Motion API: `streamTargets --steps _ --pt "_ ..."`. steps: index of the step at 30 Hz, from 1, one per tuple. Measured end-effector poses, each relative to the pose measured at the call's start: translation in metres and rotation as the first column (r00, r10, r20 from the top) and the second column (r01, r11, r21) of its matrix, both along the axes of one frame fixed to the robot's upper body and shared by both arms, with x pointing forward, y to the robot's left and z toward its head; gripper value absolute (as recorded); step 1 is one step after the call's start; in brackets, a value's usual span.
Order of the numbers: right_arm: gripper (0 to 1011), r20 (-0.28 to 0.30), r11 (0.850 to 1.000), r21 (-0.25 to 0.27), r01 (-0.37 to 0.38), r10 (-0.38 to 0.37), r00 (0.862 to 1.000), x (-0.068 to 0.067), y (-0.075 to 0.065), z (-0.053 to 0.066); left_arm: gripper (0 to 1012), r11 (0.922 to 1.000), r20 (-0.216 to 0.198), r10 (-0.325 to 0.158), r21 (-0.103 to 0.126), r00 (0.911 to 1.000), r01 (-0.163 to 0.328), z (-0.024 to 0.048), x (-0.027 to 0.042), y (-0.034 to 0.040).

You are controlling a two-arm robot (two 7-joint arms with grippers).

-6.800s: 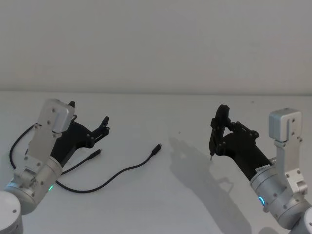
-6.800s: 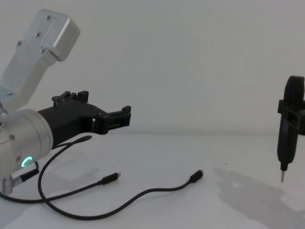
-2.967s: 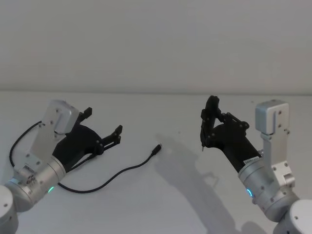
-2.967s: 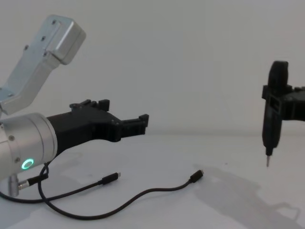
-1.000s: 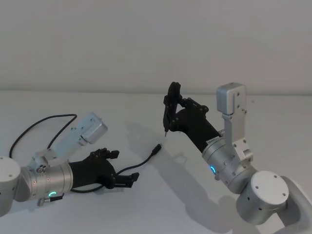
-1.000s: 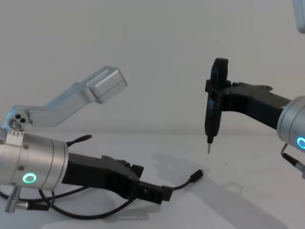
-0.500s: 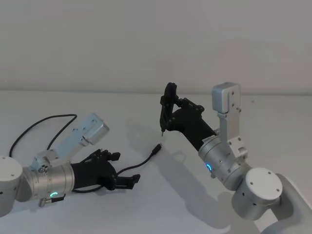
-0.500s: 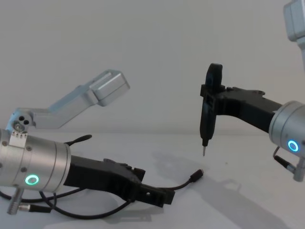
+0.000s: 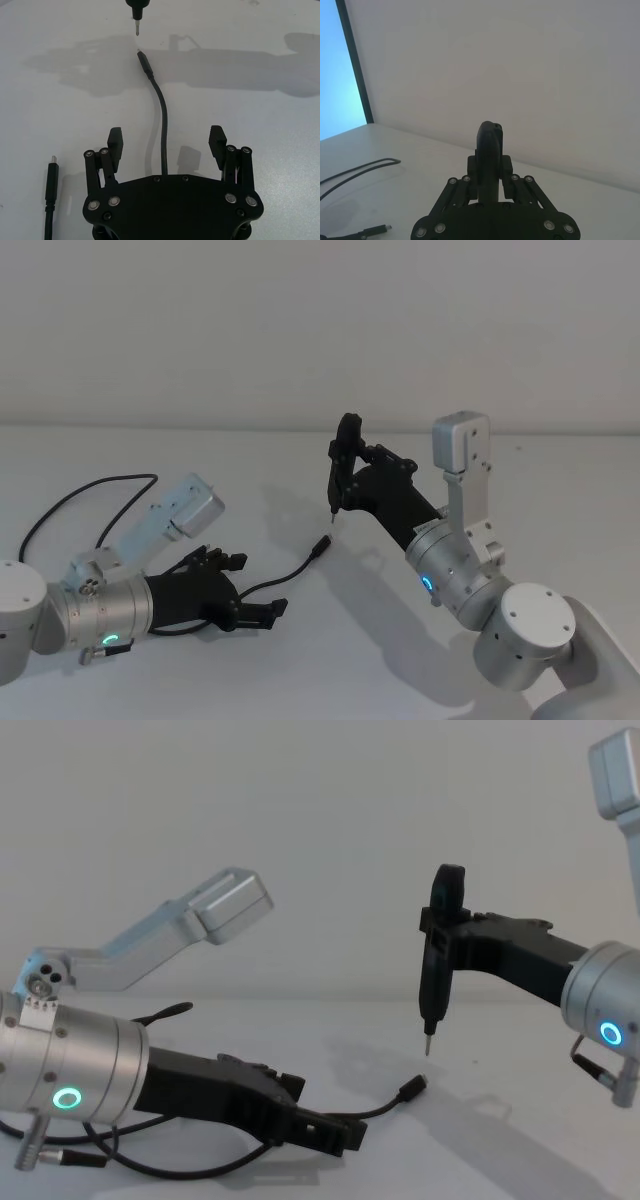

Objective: Pick up the data cable with the one hand.

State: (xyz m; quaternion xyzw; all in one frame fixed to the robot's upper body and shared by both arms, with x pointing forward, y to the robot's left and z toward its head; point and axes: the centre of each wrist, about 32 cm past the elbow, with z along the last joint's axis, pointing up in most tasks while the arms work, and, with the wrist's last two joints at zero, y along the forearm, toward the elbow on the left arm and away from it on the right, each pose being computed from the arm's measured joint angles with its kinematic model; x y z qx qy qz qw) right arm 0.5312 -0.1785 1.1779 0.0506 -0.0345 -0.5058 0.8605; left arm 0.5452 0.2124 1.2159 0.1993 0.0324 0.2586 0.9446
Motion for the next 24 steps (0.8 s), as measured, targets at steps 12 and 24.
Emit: streamTargets --steps 12,24 --pt "274 -0.012 1.000 0.004 0.010 -0.010 1.000 0.000 -0.004 -0.003 928 1.0000 0.001 0.000 0.001 1.0000 0.000 0.0003 0.0000 -0.0001" --pt "274 -0.030 1.000 0.016 0.026 -0.026 0.999 -0.001 -0.012 -0.007 570 1.0000 0.001 -0.001 0.002 1.0000 0.001 0.0002 -0.0002 -0.0002"
